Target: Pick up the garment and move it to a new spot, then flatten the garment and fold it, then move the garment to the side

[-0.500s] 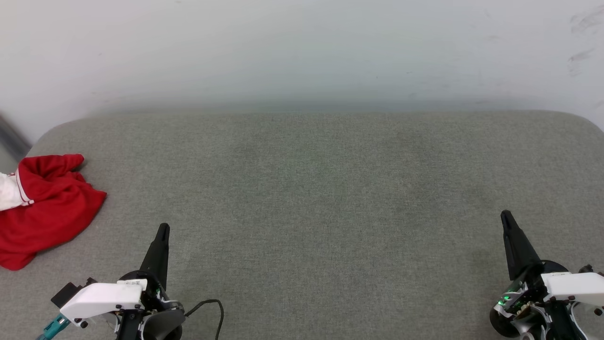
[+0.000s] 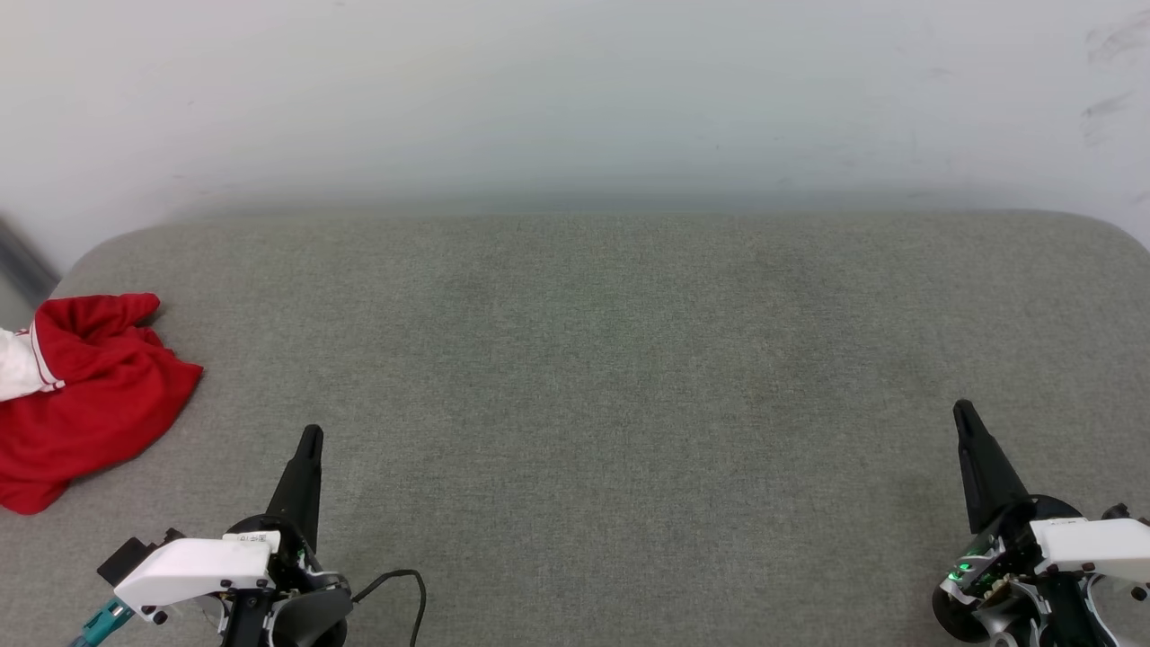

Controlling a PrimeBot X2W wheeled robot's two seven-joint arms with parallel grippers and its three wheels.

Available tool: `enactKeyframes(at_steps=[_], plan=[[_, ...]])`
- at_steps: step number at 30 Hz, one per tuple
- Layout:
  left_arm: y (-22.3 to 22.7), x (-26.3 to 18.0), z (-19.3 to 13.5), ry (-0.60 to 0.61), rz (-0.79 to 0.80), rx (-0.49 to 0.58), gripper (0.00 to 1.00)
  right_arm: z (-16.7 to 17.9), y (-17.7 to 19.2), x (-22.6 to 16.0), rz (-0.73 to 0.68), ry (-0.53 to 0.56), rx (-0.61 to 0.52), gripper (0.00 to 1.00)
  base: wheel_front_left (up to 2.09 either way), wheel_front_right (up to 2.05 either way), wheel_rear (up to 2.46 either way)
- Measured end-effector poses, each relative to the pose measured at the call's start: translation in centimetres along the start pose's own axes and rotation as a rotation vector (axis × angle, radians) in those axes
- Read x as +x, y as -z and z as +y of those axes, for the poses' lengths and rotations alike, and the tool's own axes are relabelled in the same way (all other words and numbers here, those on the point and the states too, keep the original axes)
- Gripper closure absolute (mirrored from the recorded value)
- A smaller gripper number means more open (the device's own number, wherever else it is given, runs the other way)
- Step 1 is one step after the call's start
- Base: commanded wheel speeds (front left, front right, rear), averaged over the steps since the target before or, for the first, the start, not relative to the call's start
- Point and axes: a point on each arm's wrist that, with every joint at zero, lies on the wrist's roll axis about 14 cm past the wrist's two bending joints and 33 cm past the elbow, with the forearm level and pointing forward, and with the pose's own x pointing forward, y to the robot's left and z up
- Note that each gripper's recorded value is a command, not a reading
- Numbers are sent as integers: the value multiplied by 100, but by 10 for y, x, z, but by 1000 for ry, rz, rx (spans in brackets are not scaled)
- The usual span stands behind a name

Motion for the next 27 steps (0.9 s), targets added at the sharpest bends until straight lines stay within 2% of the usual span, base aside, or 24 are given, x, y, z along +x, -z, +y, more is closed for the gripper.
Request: enactKeyframes(at_steps=[21, 22, 24, 25, 26, 27], plan=[[0, 0, 0, 0, 0, 0, 100, 0, 0, 0, 0, 0, 0, 100, 0, 0, 0], [0, 0, 0, 0, 0, 0, 0, 0, 0, 0, 0, 0, 0, 0, 0, 0, 0], [0, -2, 5, -15, 0, -2, 0, -5, 0, -2, 0, 15, 1, 0, 0, 0, 0], [1, -4, 11, -32, 0, -4, 100, -11, 0, -4, -2, 33, 2, 100, 0, 0, 0], [1, -7, 17, -52, -1, -6, 0, -18, -1, -8, -3, 52, 3, 0, 0, 0, 0], [1, -10, 23, -67, -1, -8, 0, -24, -1, -11, -4, 70, 4, 0, 0, 0, 0]])
